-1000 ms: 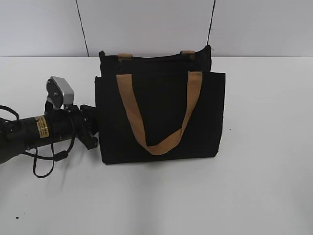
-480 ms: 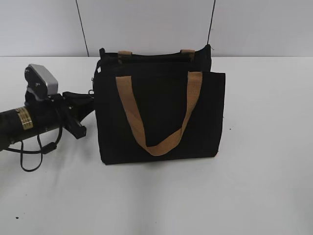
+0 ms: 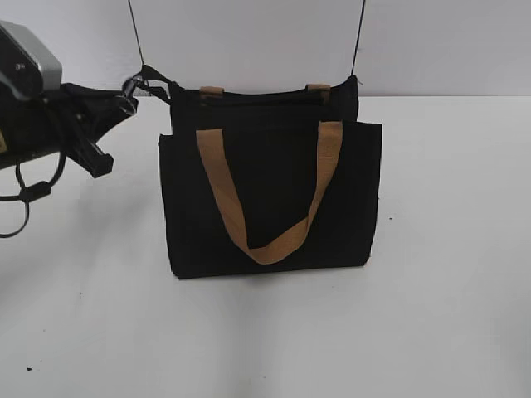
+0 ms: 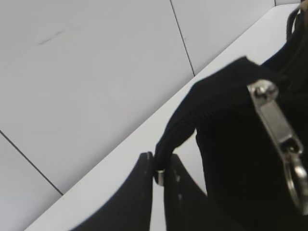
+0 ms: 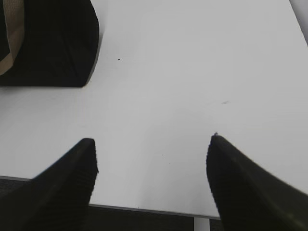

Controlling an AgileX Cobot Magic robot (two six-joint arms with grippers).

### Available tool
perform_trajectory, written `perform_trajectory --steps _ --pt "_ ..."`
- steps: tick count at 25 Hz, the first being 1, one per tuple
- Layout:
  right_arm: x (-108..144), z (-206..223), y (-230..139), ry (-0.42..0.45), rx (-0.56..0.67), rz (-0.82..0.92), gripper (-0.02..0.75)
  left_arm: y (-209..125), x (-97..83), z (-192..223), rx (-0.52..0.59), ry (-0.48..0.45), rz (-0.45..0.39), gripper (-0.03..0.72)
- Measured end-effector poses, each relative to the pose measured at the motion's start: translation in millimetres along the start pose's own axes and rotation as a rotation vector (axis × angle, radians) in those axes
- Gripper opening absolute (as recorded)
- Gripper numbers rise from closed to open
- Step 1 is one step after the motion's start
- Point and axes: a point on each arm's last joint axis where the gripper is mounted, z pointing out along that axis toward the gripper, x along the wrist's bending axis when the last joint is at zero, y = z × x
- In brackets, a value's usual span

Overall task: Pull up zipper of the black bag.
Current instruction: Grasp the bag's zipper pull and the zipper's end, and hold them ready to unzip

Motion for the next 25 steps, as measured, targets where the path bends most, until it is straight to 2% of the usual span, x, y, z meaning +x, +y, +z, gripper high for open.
perform_trajectory --steps 5,9,14,17,19,22,25 --pt "0.0 0.0 0.0 0.0 0.0 0.0 0.545 32.8 7.5 -19.0 0.046 0.028 0.068 0.035" --pt "1.7 0.0 0.2 0.019 -0.002 0.013 0.545 54.8 8.1 -32.6 0.039 0.027 0.064 0.035" --pt "9.9 -2.1 6.5 0.111 -0.062 0.068 0.545 72.2 12.3 -46.7 0.066 0.075 0.035 0.034" --pt "14.2 -2.8 25.3 0.178 -0.181 0.135 0.545 80.7 16.1 -47.9 0.068 0.08 0.007 0.034" --pt "14.9 4.6 41.8 0.219 -0.23 0.206 0.545 85.5 16.4 -45.8 0.075 0.049 -0.003 0.034" --pt "13.1 25.5 63.9 0.248 -0.223 0.262 0.545 95.5 18.6 -43.0 0.077 0.017 -0.014 0.034" --pt "11.3 49.7 86.1 0.263 -0.158 0.211 0.545 105.5 21.3 -44.7 0.065 0.016 -0.007 0.034"
